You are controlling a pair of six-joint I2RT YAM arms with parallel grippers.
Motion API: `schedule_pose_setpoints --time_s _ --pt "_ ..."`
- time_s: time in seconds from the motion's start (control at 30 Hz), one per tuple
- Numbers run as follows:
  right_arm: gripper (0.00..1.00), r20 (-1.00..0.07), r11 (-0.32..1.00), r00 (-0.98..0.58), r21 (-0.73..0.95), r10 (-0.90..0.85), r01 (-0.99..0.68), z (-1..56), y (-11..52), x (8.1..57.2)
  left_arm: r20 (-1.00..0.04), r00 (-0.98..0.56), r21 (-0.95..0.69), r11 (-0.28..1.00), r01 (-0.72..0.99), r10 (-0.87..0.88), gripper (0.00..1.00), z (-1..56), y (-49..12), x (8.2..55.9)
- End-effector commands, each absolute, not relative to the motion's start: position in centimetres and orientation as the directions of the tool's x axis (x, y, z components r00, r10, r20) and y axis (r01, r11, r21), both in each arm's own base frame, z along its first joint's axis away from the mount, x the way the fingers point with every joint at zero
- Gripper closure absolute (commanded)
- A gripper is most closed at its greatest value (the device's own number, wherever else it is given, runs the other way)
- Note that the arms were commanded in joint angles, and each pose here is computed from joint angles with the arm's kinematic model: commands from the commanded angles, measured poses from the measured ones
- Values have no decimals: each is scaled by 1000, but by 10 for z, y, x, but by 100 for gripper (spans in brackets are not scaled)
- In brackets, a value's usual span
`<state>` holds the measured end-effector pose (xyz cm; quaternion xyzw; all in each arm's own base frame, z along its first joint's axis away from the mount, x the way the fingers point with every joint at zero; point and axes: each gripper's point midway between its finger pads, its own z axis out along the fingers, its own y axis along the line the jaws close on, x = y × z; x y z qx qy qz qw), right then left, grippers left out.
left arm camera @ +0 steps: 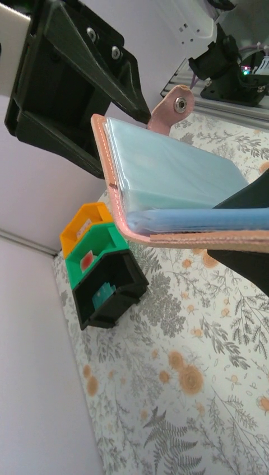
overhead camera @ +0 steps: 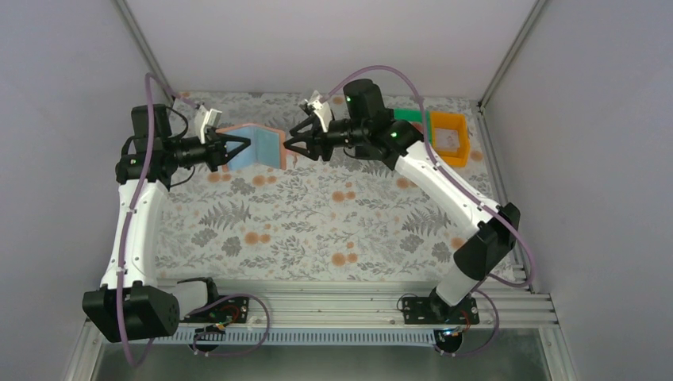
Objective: Take the credit cards out of the card holder
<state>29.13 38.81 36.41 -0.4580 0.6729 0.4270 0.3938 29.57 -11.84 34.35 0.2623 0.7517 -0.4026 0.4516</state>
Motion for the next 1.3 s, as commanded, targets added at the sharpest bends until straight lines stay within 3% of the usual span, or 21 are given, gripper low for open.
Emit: schedule_pose_setpoints --time_s 0.0,0.13,0.37,0.67,0.83,1.03,1.17,1.27 --pt "56 -930 161 -246 208 -272 -965 364 393 284 -910 -412 -345 485 804 34 98 355 -124 283" --pt "51 -919 149 -290 258 -268 -955 352 403 290 -910 -413 -348 479 806 32 98 355 -125 283" --pt "50 -909 167 -322 286 -266 -944 343 418 298 -911 -410 -347 476 808 33 98 356 -125 280" --pt "25 -917 35 -259 261 -303 -965 345 438 269 -908 -418 -351 485 801 32 98 352 -124 282" --pt "16 -932 96 -195 173 -305 -980 348 419 265 -909 -415 -348 486 802 33 97 352 -124 281" --pt "17 -946 149 -191 156 -261 -976 361 432 267 -909 -415 -348 485 802 33 98 353 -124 280" --pt "38 -952 219 -197 146 -233 -965 368 432 280 -911 -411 -346 482 805 34 98 353 -125 278" --pt "29 -949 148 -201 169 -243 -975 367 437 271 -911 -411 -346 481 806 34 98 353 -125 278"
